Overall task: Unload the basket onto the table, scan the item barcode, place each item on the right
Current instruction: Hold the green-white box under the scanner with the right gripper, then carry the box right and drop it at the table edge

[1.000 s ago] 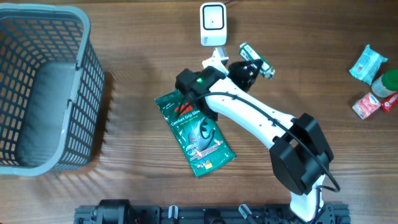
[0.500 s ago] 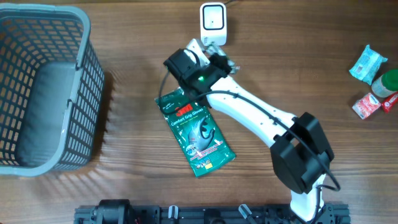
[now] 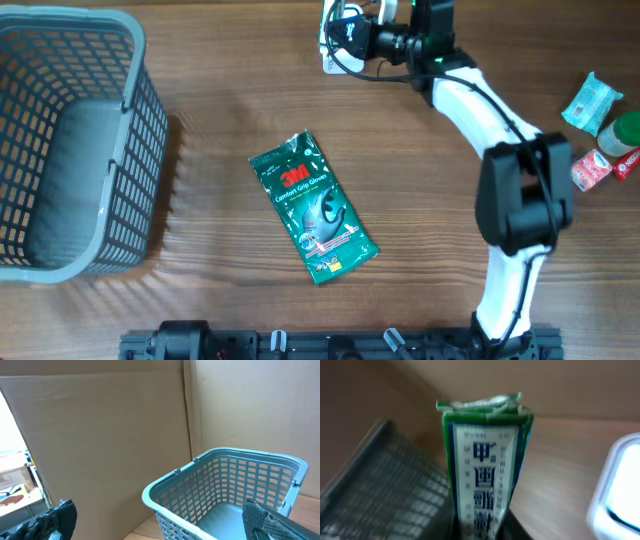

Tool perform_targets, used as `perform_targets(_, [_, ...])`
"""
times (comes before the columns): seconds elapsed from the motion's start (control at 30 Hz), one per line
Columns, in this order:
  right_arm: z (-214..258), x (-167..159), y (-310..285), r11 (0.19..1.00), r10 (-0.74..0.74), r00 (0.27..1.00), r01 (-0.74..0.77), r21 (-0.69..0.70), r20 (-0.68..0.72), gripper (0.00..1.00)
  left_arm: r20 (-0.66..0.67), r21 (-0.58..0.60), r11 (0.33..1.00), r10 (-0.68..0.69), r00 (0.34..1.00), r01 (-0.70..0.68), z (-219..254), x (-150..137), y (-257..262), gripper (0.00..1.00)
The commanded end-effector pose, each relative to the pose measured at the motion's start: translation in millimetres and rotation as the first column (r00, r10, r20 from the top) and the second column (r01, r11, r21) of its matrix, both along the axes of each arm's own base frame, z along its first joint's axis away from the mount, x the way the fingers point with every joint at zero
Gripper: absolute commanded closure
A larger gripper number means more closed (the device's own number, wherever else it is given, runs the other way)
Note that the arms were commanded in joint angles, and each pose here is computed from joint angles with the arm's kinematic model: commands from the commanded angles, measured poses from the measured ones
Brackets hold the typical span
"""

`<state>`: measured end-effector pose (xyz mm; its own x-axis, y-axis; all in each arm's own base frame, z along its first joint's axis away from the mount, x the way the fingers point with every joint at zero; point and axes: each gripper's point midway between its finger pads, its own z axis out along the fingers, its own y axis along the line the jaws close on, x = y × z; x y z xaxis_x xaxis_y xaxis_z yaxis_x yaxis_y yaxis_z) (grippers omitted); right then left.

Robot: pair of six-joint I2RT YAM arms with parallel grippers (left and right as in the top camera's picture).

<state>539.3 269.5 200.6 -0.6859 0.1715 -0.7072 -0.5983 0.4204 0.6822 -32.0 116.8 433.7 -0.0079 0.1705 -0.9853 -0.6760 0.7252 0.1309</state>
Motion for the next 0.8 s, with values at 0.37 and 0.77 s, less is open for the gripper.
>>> perform_targets(0.37, [-85, 42, -8, 0.966, -0.181, 0.924, 0.231, 0.115, -0.337, 0.72, 0.002, 0.006, 1.000, 0.008, 1.000, -0.008, 0, -3, 0, 0.00])
perform_targets(0.77, [-104, 44, -10, 0.974, -0.197, 0.944, 0.220, 0.061, -0.265, 0.84, 0.001, 0.006, 1.000, 0.008, 1.000, -0.008, 0, -3, 0, 0.00])
